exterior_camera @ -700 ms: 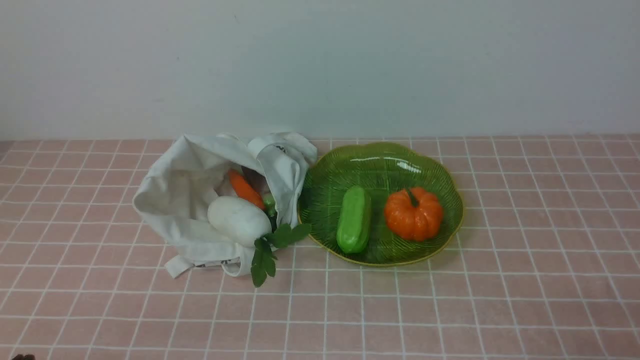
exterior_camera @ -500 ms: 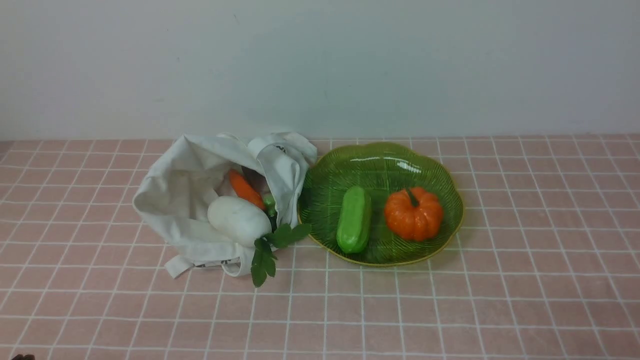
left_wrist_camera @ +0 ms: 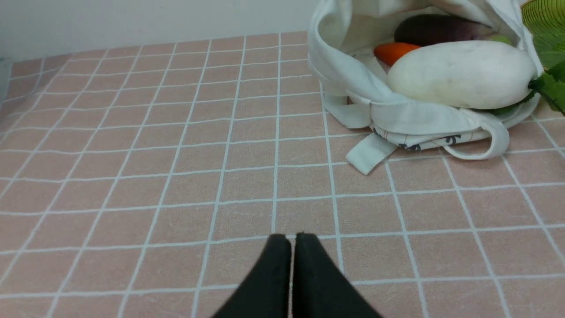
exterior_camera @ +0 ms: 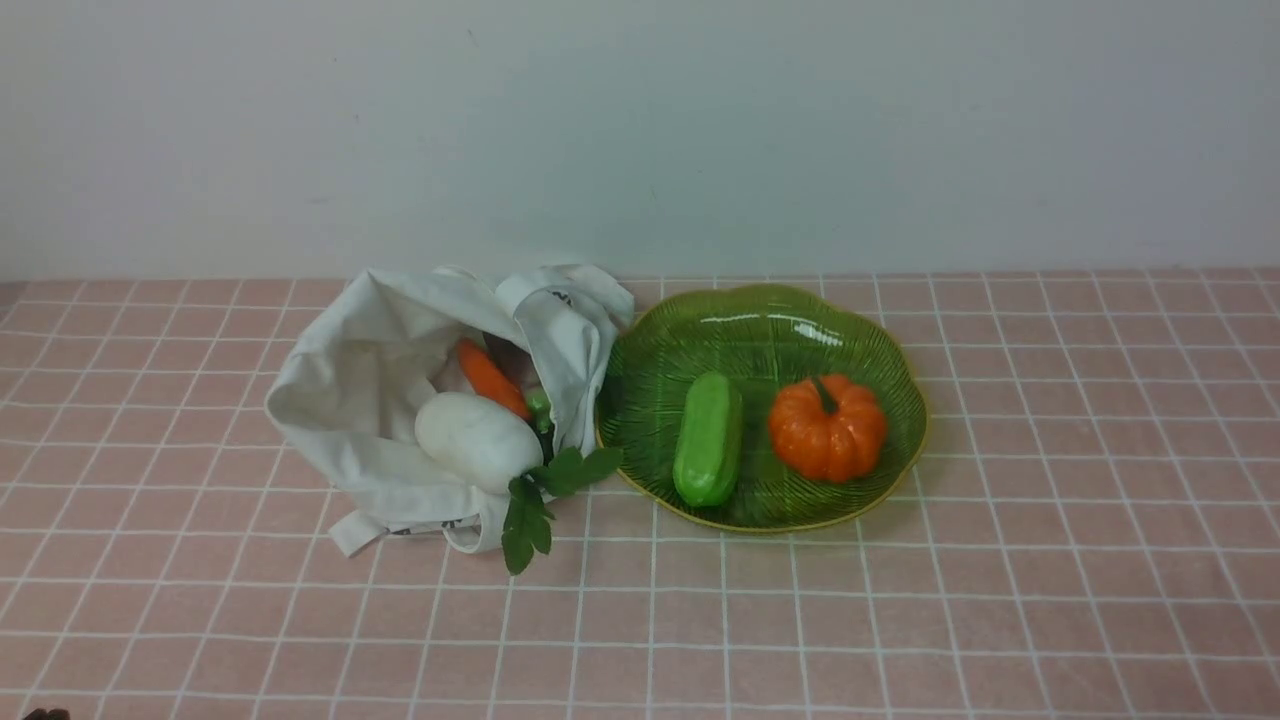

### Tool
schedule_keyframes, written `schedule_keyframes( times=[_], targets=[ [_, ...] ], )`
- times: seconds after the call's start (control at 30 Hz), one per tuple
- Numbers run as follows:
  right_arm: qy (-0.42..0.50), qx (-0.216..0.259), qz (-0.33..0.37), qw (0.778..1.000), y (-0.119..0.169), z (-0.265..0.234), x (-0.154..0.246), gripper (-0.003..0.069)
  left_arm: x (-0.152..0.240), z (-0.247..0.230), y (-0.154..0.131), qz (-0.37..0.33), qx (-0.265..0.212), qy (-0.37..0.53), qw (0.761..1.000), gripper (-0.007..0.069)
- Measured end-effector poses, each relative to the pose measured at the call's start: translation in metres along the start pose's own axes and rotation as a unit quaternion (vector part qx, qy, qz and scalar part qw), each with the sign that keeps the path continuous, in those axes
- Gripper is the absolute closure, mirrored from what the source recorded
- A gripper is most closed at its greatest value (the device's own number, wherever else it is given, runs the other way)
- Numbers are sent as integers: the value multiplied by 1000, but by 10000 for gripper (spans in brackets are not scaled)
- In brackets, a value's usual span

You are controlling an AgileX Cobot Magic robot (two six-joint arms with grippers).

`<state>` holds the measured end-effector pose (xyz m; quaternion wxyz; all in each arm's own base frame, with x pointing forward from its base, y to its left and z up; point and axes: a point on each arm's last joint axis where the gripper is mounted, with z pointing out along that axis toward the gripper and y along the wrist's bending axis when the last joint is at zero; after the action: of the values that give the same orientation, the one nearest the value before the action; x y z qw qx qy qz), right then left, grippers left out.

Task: Take vegetables from bag on pink coffee tablecloth place on plate.
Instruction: 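Reach the gripper into the cloth bag toward the vegetables inside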

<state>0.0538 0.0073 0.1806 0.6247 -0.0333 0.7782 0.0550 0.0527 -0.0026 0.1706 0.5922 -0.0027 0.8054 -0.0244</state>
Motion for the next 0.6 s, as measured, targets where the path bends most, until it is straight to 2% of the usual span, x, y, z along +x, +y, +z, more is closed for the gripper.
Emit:
schedule_keyframes(
  times=[0.1,0.17,0.27,0.37,0.6],
  targets=[
    [0,0,0,1000,0,0,0,673,0,0,-6,-164,34,3,986,630],
    [0,0,0,1000,0,0,0,673,-2,-1,-13,-312,70,11,947,630],
    [0,0,0,1000,0,0,0,673,-5,-2,-18,-427,100,19,898,630],
    [0,0,0,1000,0,0,0,673,-6,-3,-20,-472,115,23,874,630],
    [0,0,0,1000,0,0,0,673,-8,-3,-20,-473,121,12,873,630]
  ],
)
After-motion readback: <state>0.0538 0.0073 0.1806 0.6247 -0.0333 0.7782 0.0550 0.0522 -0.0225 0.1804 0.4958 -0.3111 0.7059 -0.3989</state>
